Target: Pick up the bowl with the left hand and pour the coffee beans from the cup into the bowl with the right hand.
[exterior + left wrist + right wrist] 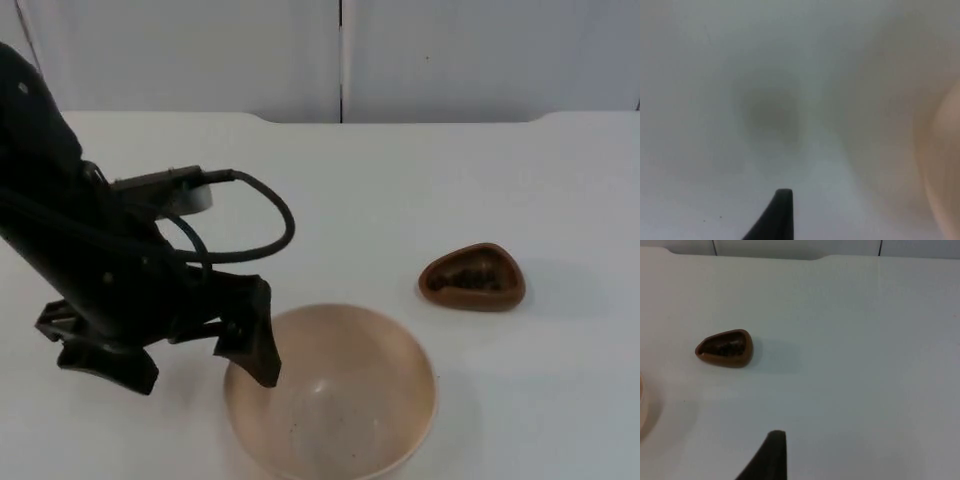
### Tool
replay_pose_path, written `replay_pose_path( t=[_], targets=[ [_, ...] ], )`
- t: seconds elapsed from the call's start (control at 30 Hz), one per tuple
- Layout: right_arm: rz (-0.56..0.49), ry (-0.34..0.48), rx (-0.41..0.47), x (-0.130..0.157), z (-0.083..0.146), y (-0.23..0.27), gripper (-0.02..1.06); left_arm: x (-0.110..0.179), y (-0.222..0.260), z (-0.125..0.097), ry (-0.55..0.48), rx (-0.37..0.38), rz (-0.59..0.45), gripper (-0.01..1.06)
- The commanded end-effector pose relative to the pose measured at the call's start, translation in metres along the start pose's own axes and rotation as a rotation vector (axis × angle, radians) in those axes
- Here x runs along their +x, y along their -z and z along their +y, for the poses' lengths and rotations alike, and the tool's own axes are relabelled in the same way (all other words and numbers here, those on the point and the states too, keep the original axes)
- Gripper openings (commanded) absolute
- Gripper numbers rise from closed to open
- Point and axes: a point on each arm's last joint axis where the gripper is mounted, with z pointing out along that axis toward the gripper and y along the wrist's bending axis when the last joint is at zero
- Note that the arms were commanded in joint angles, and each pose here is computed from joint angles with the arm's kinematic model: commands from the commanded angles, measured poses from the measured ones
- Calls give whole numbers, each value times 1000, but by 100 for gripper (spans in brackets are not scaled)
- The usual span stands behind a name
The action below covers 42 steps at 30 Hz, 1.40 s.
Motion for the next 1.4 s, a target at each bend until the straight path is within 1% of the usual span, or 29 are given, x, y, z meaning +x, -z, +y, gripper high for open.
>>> replay_pose_path(
  t=[0.0,0.23,0.3,0.37,0.4,0.53,0.57,0.7,0.73,0.77,0.8,0.83,0.87,1.0,1.13,1.27,1.37],
  targets=[
    [-5,2,12,0,0,0,105,-4,-9,-2,24,0,3,102],
    [-5,2,12,0,0,0,105,-6,-18,1,29,-20,-11,101],
    [-5,2,12,0,0,0,105,-6,-18,2,25,-23,-14,97],
    [-5,2,12,0,0,0,105,-6,-18,2,25,-24,-18,91],
    [-5,2,12,0,0,0,105,-6,-18,2,25,-24,-18,91],
    [-5,2,12,0,0,0,105,-7,-18,1,45,-16,-21,71],
    [-5,2,12,0,0,0,105,-7,-18,1,45,-16,-21,71],
    [-5,2,12,0,0,0,105,-6,-18,-1,72,1,-14,47],
    [-5,2,12,0,0,0,105,-6,-18,-1,72,1,-14,47],
    [-5,2,12,0,0,0,105,-6,-18,-1,72,1,-14,40],
    [-5,2,12,0,0,0,105,-6,-18,-1,72,1,-14,28],
    [-5,2,12,0,0,0,105,-6,-18,-1,75,3,-14,22],
    [-5,2,12,0,0,0,105,-6,-18,-1,75,3,-14,22],
    [-5,2,12,0,0,0,105,-6,-18,-1,75,3,-12,-1],
    [-5,2,12,0,0,0,105,-6,-18,-1,75,3,-12,0],
    [-5,2,12,0,0,0,105,-7,-15,-4,69,24,13,0],
    [-5,2,12,0,0,0,105,-16,1,-13,41,46,-21,0]
  ],
)
